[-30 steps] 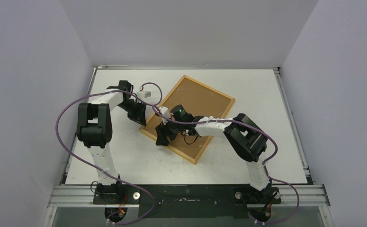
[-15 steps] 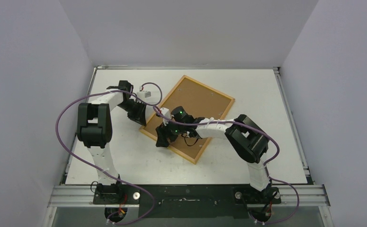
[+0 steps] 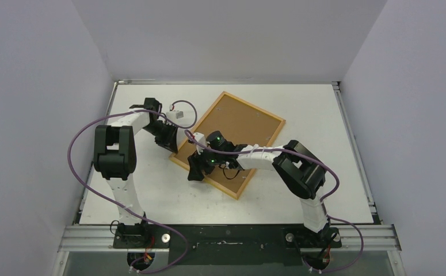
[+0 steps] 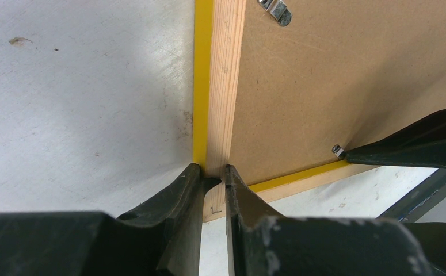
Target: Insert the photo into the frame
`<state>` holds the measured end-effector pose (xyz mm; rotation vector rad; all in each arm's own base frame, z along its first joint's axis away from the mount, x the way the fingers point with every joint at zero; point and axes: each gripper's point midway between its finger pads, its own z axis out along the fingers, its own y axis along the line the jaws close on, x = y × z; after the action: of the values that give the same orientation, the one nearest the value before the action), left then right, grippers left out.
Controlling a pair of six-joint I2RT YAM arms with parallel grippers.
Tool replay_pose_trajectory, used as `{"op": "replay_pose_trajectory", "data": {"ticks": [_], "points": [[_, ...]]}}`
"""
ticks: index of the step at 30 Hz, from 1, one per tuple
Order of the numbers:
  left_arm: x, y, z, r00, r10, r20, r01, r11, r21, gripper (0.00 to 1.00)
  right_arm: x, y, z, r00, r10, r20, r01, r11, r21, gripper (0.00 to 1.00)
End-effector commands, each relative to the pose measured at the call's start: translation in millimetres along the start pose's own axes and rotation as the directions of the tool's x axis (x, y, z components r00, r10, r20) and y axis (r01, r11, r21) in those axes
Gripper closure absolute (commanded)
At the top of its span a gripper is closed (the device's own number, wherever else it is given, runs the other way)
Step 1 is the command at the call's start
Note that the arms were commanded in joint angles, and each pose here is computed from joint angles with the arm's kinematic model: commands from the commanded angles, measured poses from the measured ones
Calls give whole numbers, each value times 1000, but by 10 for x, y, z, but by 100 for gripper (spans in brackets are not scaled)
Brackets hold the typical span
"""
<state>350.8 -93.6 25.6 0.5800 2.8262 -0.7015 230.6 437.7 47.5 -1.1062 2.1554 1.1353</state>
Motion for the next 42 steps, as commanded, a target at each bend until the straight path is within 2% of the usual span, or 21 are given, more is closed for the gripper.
{"op": "replay_pose_trajectory", "data": {"ticks": [1,15,22,27,35,42], "points": [[-16,103,18,1000,-4,0,4,1000,-23,92,-25,151,41,1000,-11,20,12,999,-46,33],[-9,102,33,1000,-6,0,6,1000,-19,92,36,282,170,999,40,25,-38,994,-103,34],[4,107,38,1000,-8,-5,8,1000,-21,92,88,127,142,988,154,32,-153,988,-4,35],[13,117,34,1000,-8,-6,8,1000,-26,92,21,175,76,965,252,67,-251,968,-18,34],[4,113,27,1000,-8,-5,8,1000,-25,92,214,36,-36,932,361,38,-362,932,18,33],[-9,105,16,1000,-10,-4,10,1000,-26,92,295,36,-106,924,380,32,-381,924,19,33]]}}
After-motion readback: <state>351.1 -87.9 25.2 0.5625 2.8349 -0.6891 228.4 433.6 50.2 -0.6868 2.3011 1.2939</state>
